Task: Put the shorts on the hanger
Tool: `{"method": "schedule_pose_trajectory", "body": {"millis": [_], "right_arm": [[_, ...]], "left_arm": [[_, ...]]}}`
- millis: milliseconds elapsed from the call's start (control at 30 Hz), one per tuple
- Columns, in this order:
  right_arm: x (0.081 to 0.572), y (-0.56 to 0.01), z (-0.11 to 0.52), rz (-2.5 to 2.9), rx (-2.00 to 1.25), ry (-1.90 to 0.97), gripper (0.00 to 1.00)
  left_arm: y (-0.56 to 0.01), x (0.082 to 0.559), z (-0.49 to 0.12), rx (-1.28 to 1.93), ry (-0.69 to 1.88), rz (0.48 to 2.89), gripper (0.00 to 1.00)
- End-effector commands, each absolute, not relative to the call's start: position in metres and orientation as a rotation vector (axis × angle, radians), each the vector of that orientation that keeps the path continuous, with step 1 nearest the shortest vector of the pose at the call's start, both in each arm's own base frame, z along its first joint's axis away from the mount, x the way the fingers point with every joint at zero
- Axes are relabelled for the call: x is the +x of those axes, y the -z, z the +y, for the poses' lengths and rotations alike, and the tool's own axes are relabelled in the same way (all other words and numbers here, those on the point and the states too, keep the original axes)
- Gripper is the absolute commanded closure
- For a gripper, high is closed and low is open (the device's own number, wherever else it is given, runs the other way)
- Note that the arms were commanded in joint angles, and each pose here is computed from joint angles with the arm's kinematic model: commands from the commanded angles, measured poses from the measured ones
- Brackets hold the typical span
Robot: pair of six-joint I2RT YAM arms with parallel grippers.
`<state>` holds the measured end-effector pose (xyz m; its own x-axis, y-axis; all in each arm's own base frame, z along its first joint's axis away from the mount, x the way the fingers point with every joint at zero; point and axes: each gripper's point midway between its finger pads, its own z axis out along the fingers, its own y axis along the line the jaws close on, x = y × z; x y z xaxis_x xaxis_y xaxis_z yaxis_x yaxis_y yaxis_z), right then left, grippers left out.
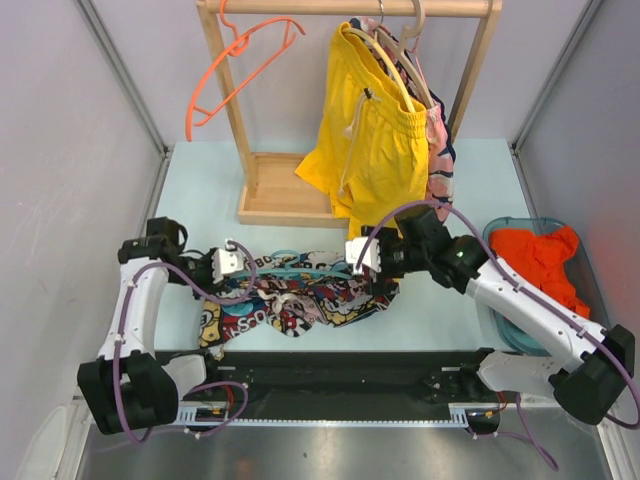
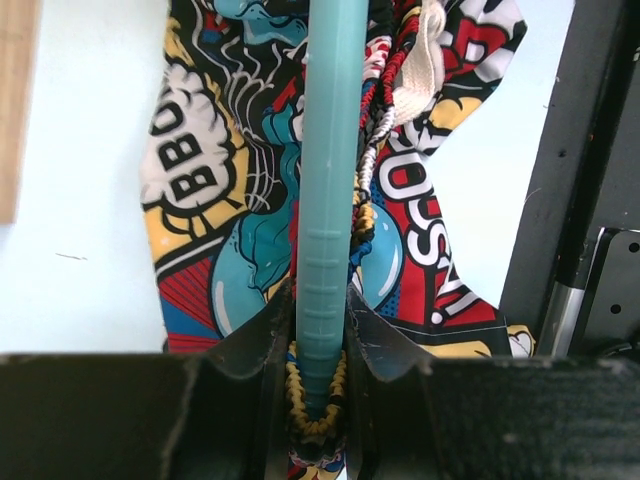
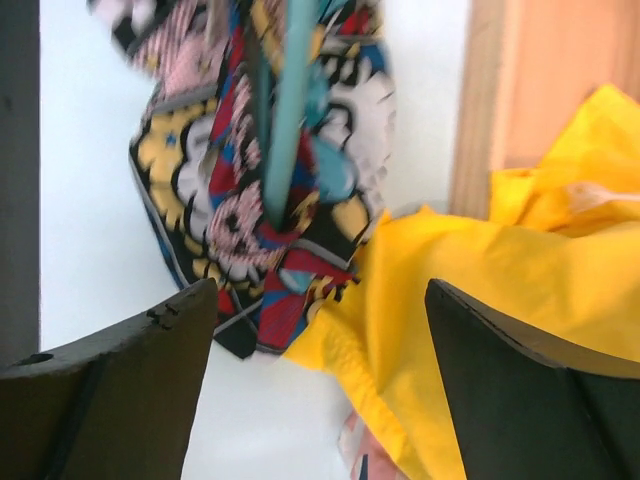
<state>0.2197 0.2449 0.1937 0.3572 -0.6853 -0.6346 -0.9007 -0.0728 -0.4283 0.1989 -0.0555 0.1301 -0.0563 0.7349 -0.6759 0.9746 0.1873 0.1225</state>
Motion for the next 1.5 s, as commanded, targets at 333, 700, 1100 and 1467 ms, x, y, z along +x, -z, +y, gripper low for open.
{"method": "schedule_pose_trajectory", "body": {"millis": [333,700,1100,1467], "right_arm": [[0.213,-0.312,0.331,1.383,-1.453,-0.895,0.23],[0.194,-0.285,0.347,1.391,-1.631,-0.887,0.51],[0.216,-0.27,0.337,1.459,-1.603,-0.887,0.7],[0.211,-0.306,0.334,1.331,-1.471,-1.004,0.92]], "left_arm": [[-0.221,0.207,-0.082,1.613,0.481,1.55,1.0],[-0.24,0.207,-0.09,1.608,0.497,1.494,1.0],[-0.236,0.205,-0.096,1.577,0.559,1.496,1.0],[-0.238,0.21,-0.104,1.482,0.687,1.527,1.0]]}}
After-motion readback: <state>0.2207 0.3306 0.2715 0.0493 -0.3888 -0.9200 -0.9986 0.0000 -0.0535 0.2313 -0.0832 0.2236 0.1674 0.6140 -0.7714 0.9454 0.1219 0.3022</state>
